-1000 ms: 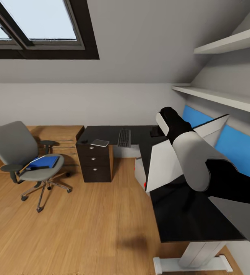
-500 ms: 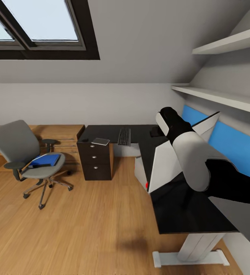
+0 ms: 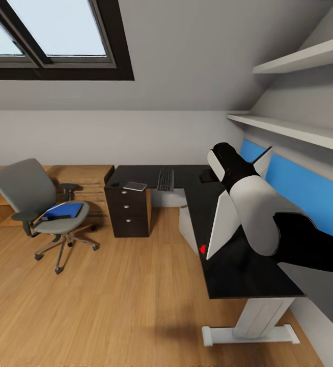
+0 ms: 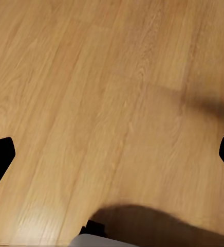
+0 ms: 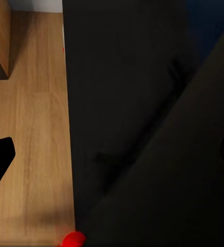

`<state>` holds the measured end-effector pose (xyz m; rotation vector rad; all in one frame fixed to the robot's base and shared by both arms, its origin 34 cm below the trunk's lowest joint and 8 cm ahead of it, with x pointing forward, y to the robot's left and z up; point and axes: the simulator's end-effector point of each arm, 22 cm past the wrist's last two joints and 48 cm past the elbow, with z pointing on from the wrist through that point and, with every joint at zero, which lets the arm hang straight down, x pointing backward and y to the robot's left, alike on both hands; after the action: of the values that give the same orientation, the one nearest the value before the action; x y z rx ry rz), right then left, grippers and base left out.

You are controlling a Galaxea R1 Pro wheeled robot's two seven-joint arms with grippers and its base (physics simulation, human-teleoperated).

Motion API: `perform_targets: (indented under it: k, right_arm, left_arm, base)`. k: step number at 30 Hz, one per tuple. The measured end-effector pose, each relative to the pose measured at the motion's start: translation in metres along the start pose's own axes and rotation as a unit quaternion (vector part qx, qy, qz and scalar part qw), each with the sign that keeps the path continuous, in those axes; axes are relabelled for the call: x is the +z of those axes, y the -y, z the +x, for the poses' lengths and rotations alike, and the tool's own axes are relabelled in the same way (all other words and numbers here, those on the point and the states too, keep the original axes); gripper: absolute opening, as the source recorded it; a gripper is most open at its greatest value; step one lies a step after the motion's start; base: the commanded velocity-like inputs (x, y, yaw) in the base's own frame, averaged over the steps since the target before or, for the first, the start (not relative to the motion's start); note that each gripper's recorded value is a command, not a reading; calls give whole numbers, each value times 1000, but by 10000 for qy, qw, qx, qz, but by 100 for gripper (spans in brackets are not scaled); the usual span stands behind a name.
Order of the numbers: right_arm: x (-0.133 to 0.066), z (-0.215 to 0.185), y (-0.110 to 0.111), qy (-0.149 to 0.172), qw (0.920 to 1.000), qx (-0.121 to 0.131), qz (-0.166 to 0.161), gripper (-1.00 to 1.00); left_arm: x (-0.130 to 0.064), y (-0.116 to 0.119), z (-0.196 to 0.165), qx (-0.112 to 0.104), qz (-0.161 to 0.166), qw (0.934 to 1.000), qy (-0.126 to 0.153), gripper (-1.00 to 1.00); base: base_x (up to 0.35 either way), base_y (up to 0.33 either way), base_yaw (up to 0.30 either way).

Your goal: In the bedroom, organize the workspace by keeping the computer under the desk, ensuring the monitor is on the desk, placing the keyboard on the desk next to the monitor, placing the mouse on the desk next to the keyboard, moving the folder from the swivel chair onto the desk next to the mouse, stacking the notebook on top of the folder with the pen on top of the notebook, and positioning the swivel chair next to the desk.

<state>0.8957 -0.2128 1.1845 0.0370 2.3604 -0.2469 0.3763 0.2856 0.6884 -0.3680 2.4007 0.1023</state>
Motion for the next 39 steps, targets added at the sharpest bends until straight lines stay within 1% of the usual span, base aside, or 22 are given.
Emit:
perform_targets:
  k: [9,13,14,16,17,19,20,21,22,24,25,27,28,30,31,32,33,34,36,37,38,39]
  right_arm:
    - [-1,0,0,10,10000,-15,18,100]
    - [-4,-7,2,114,9999,5,29,100]
    - [-8,-15,4,233,9997,42,32,100]
    - [-28,-47,12,738,9970,238,36,100]
    - [-35,-57,15,903,9954,310,31,100]
    - [-68,-95,31,1552,9861,584,65,100]
    - [-102,-125,50,2110,9737,849,102,100]
    - [-129,-142,64,2469,9636,1018,127,100]
    - [-150,-153,74,2734,9549,1149,137,100]
    - [-170,-161,83,2963,9465,1267,141,100]
    - [-184,-163,91,3124,9401,1353,165,100]
    - [-194,-160,98,3259,9341,1445,177,100]
    - [-202,-154,106,3383,9283,1530,209,100]
    - [-210,-146,112,3516,9218,1615,232,100]
    - [-219,-132,123,3692,9126,1734,297,100]
    - [-222,-120,128,3789,9069,1812,328,100]
    - [-222,-114,130,3812,9053,1842,340,100]
    - [-215,-100,133,3790,9055,1872,378,100]
    - [-204,-86,134,3716,9080,1888,414,100]
    - [-192,-74,137,3626,9111,1908,455,100]
    - [-172,-53,146,3444,9161,1980,549,100]
    - [-162,-43,150,3356,9182,2026,573,100]
  left_arm:
    - [0,0,0,0,3,10000,2,100]
    - [0,0,0,-3,3,10000,1,100]
    - [0,0,0,-3,3,10000,1,100]
    - [0,0,0,-4,5,10000,6,100]
    - [0,0,0,-4,6,10000,6,100]
    - [0,0,-1,-2,7,10000,9,100]
    - [0,0,-1,3,8,10000,8,100]
    - [0,0,-1,2,8,10000,12,100]
    - [0,0,-1,1,4,10000,11,100]
    - [0,-1,-1,2,-1,10000,14,100]
    - [0,-1,-2,3,-5,10000,25,100]
    - [0,-2,-3,4,-8,10000,32,100]
    - [0,-2,-3,5,-11,10000,35,100]
    - [0,-2,-3,4,-11,10000,37,100]
    - [0,-3,-4,-2,-15,10000,53,100]
    - [0,-3,-5,-8,-14,10000,71,100]
    - [0,-3,-5,-10,-15,10000,78,100]
    - [0,-3,-5,-15,-17,10000,89,100]
    - [0,-3,-6,-18,-19,9999,98,100]
    - [0,-3,-6,-19,-19,9999,102,100]
    - [0,-3,-6,-19,-20,9999,103,100]
    - [0,-3,-6,-20,-20,9999,104,100]
  base:
    - [-67,0,0]
    - [-4,0,0]
    - [-1,0,0]
    - [0,0,0]
    - [0,0,0]
    - [0,0,0]
    - [0,0,0]
    - [0,0,0]
    - [0,0,0]
    - [0,0,0]
    - [0,0,0]
    - [0,0,0]
    - [0,0,0]
    - [0,0,0]
    - [0,0,0]
    - [0,0,0]
    - [0,0,0]
    - [0,0,0]
    - [0,0,0]
    - [0,0,0]
    - [0,0,0]
    - [0,0,0]
